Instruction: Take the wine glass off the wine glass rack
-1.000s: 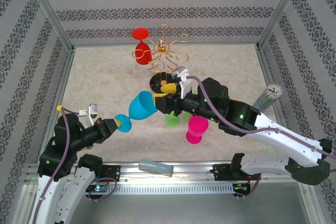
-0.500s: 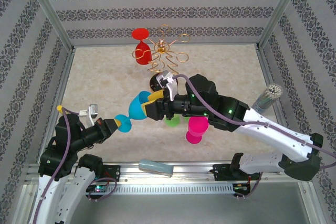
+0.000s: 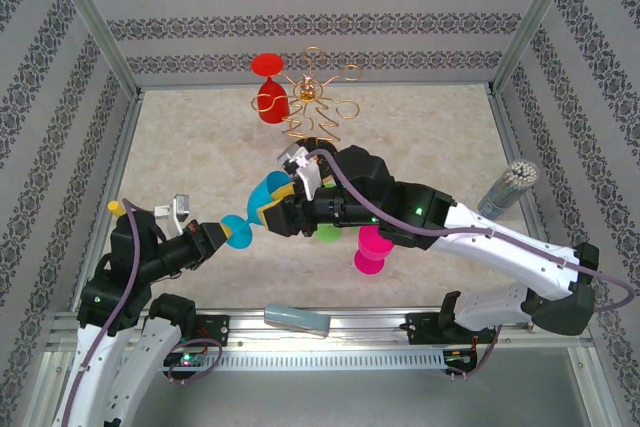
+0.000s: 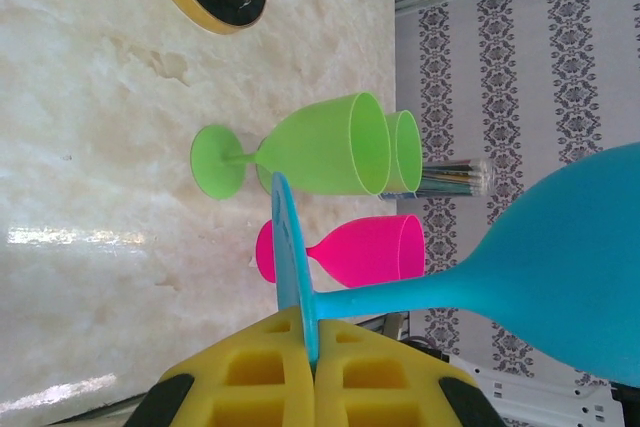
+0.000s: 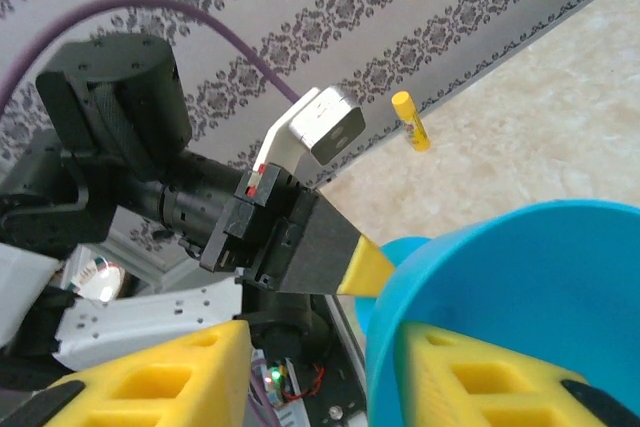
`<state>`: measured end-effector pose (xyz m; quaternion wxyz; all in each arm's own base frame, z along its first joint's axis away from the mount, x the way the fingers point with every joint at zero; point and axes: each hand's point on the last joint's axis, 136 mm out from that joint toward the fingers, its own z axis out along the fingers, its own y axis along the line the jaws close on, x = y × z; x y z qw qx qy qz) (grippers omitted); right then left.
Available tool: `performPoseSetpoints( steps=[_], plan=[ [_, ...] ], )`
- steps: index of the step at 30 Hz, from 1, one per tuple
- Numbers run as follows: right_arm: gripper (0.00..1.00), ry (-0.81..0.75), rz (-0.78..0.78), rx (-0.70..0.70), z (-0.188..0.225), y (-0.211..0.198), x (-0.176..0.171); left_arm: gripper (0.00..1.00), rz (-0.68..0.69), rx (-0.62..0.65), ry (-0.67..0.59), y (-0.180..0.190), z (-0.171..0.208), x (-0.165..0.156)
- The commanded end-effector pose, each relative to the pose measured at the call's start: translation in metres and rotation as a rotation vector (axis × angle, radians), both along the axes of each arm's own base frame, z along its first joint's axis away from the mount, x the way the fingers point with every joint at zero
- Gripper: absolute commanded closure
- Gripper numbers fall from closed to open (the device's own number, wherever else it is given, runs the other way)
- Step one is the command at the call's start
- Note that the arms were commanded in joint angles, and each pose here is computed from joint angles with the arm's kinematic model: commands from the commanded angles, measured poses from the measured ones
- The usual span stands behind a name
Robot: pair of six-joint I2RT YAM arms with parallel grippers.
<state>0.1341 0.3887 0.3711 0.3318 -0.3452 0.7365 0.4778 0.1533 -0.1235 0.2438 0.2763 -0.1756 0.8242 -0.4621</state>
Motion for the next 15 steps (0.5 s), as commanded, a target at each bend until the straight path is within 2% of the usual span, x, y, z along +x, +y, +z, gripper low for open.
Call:
performPoseSetpoints(
  steps=[1, 7, 9, 15],
  plan=[
    [0.67, -0.035, 0.005, -0.001, 0.0095, 0.0030, -0.0029, 1.00, -0.006, -0.008, -0.073, -0.0013, 0.0134, 0.0083],
    [0.94, -0.061, -0.001, -0.036, 0.0049, 0.0032, -0.0040, 1.00, 0.000, -0.008, -0.071, -0.0009, 0.0145, 0.0093],
    [1.00, -0.070, -0.011, -0.045, 0.0043, 0.0019, -0.0030, 1.00, 0.002, -0.008, -0.075, -0.0006, 0.0163, 0.0092],
    [1.00, -0.077, -0.043, -0.052, 0.0038, -0.0042, -0.0016, 1.00, 0.012, -0.016, -0.083, 0.0004, 0.0201, 0.0091]
  ],
)
